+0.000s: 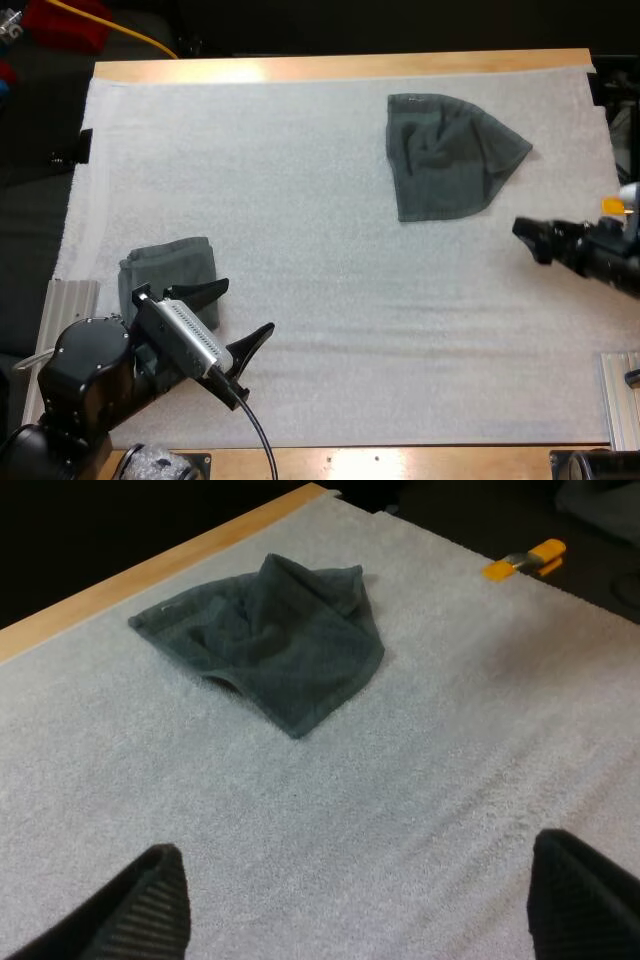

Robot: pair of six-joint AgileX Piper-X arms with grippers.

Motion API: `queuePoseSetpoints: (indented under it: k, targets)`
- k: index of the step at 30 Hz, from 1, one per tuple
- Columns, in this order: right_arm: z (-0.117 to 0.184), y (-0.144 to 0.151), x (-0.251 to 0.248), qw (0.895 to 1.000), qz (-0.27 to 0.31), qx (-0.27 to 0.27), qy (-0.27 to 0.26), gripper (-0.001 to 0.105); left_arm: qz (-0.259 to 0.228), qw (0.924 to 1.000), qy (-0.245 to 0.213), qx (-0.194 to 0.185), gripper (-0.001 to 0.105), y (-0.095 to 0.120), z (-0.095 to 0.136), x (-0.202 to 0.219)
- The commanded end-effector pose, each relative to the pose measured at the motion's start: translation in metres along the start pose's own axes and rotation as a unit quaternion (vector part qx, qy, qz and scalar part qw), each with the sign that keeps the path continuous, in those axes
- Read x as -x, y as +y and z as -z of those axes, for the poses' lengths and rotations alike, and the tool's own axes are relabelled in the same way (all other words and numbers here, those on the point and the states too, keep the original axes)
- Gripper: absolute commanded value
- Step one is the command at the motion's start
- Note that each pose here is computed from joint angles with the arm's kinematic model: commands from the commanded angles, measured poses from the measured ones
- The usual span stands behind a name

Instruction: Pick towel from pile, fold and stack

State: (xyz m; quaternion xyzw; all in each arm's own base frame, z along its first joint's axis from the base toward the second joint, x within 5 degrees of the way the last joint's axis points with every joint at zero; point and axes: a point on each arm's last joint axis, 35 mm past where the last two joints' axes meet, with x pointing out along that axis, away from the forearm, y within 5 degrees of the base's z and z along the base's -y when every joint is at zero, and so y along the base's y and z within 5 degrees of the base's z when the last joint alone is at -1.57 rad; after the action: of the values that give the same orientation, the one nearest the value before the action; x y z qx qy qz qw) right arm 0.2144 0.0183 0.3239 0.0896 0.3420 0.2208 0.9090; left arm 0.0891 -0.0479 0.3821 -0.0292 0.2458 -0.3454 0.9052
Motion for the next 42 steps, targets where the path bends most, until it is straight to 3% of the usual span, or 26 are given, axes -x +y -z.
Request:
queuePoseSetpoints:
  k: [1, 11, 18, 30, 35, 42]
  targets:
    - [-0.007, -0.004, -0.005, 1.000, 0.004, -0.005, -0.015, 0.074, -0.002, 0.9999, -0.011, 0.000, 0.067, -0.001, -0.003, 0.001]
    - [-0.018, -0.026, -0.074, 0.998, -0.002, -0.063, -0.006, 0.074, -0.002, 0.9999, -0.011, 0.000, 0.067, -0.001, -0.003, 0.001]
    - [-0.042, -0.023, -0.130, 0.995, 0.077, -0.060, 0.016, 0.074, -0.002, 0.9999, -0.011, 0.000, 0.067, -0.001, -0.003, 0.001]
    - [-0.090, -0.041, -0.210, 0.990, 0.116, -0.072, 0.028, 0.074, -0.002, 0.9999, -0.011, 0.007, 0.067, -0.001, -0.003, 0.001]
    - [-0.085, -0.054, -0.241, 0.987, 0.131, -0.077, 0.053, 0.074, -0.002, 0.9999, -0.011, 0.007, 0.067, -0.001, -0.003, 0.001]
    - [-0.048, -0.071, -0.282, 0.980, 0.138, -0.090, 0.113, 0.074, -0.002, 0.9999, -0.011, 0.007, 0.067, -0.001, -0.003, 0.001]
